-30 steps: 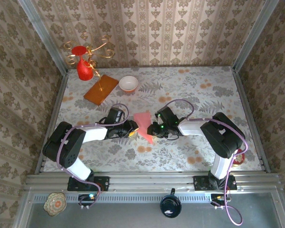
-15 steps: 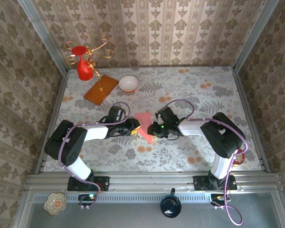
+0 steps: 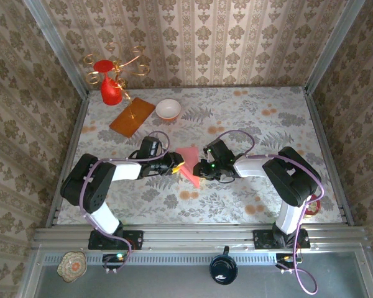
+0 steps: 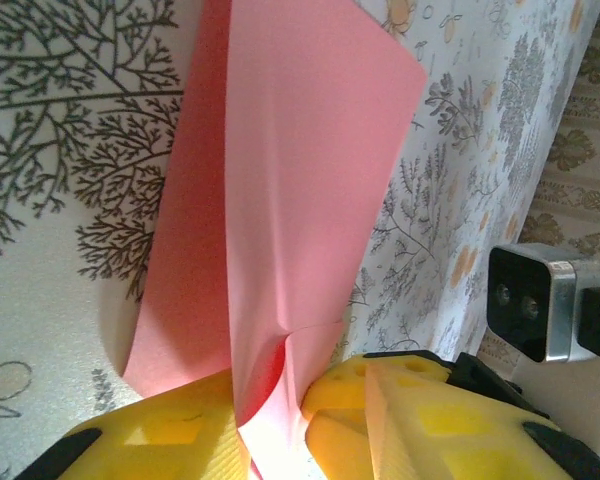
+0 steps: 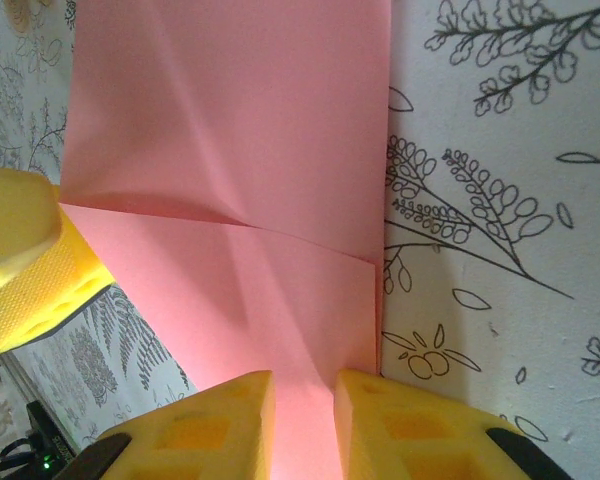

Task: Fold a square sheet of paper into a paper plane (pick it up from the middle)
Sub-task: Fourth fold the wing at the center of the table.

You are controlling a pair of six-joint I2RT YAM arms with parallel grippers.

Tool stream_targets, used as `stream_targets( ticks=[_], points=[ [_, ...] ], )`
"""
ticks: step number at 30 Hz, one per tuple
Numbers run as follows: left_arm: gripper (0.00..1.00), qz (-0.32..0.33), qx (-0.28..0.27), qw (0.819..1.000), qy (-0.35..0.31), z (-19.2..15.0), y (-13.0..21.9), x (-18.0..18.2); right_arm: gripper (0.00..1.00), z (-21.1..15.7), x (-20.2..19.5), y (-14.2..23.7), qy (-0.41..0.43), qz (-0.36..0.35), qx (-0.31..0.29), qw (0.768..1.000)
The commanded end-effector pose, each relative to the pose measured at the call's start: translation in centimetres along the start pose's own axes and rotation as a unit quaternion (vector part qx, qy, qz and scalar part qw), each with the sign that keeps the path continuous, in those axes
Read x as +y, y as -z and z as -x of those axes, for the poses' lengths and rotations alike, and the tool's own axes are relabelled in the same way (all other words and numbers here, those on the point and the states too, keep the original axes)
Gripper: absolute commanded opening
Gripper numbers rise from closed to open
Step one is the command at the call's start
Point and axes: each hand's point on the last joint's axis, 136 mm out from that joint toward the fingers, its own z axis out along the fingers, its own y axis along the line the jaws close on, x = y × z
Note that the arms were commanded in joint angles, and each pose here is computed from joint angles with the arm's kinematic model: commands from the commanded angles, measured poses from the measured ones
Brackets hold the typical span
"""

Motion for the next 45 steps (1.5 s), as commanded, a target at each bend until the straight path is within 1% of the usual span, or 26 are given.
stream_targets(
  ticks=[1, 5, 9, 12, 15, 21, 23, 26, 29, 32, 34, 38, 40, 45],
  points=[
    [0.34, -0.012, 0.029, 0.999, -0.023, -0.2, 0.0, -0.9, 0.26, -0.9, -2.7, -0.2, -0.018, -0.038, 0.007, 0.999],
    [0.29, -0.01, 0.042, 0.999, -0.031, -0.2, 0.0, -0.9, 0.27, -0.7, -2.4, 0.0, -0.013, -0.031, 0.003, 0.999],
    [0.19, -0.009, 0.052, 0.998, -0.038, -0.3, 0.0, -0.9, 0.3, 0.1, -1.4, 0.6, 0.004, -0.011, -0.011, 1.0],
    [0.13, -0.01, 0.052, 0.998, -0.042, -0.1, 0.3, -1.1, 0.33, 1.0, -0.2, 1.7, 0.032, 0.001, -0.028, 0.999],
    [0.09, -0.002, 0.047, 0.998, -0.049, 0.1, 0.5, -1.2, 0.37, 1.9, 0.5, 3.2, 0.07, -0.006, -0.05, 0.996],
    [0.08, 0.007, 0.03, 0.998, -0.052, 0.3, 0.6, -2.0, 0.46, 2.9, 0.3, 6.4, 0.169, -0.057, -0.109, 0.978],
    [0.08, 0.018, 0.003, 0.999, -0.043, 0.9, 0.7, -2.3, 0.47, 2.8, 0.1, 7.1, 0.207, -0.089, -0.126, 0.966],
    [0.08, 0.029, -0.02, 0.999, -0.033, 1.4, 0.9, -3.1, 0.47, 2.3, 0.2, 7.4, 0.263, -0.135, -0.144, 0.944],
    [0.08, 0.047, -0.035, 0.998, -0.025, 1.6, 1.2, -3.6, 0.46, 1.6, 0.9, 6.8, 0.312, -0.174, -0.151, 0.922],
    [0.08, 0.053, -0.043, 0.998, -0.017, 1.6, 1.3, -4.1, 0.43, 1.0, 1.5, 5.6, 0.343, -0.205, -0.148, 0.905],
    [0.08, 0.057, -0.043, 0.997, -0.014, 1.5, 1.1, -4.2, 0.42, 0.6, 1.8, 4.7, 0.355, -0.219, -0.145, 0.897],
    [0.08, 0.062, -0.039, 0.997, -0.009, 1.3, 0.9, -4.2, 0.4, 0.3, 2.3, 3.1, 0.37, -0.235, -0.145, 0.887],
    [0.08, 0.065, -0.038, 0.997, -0.008, 1.3, 0.9, -4.2, 0.39, 0.5, 2.3, 2.8, 0.371, -0.246, -0.148, 0.883],
    [0.08, 0.067, -0.036, 0.997, -0.008, 1.2, 0.9, -4.1, 0.38, 1.0, 2.5, 2.3, 0.375, -0.248, -0.157, 0.879]
  ],
)
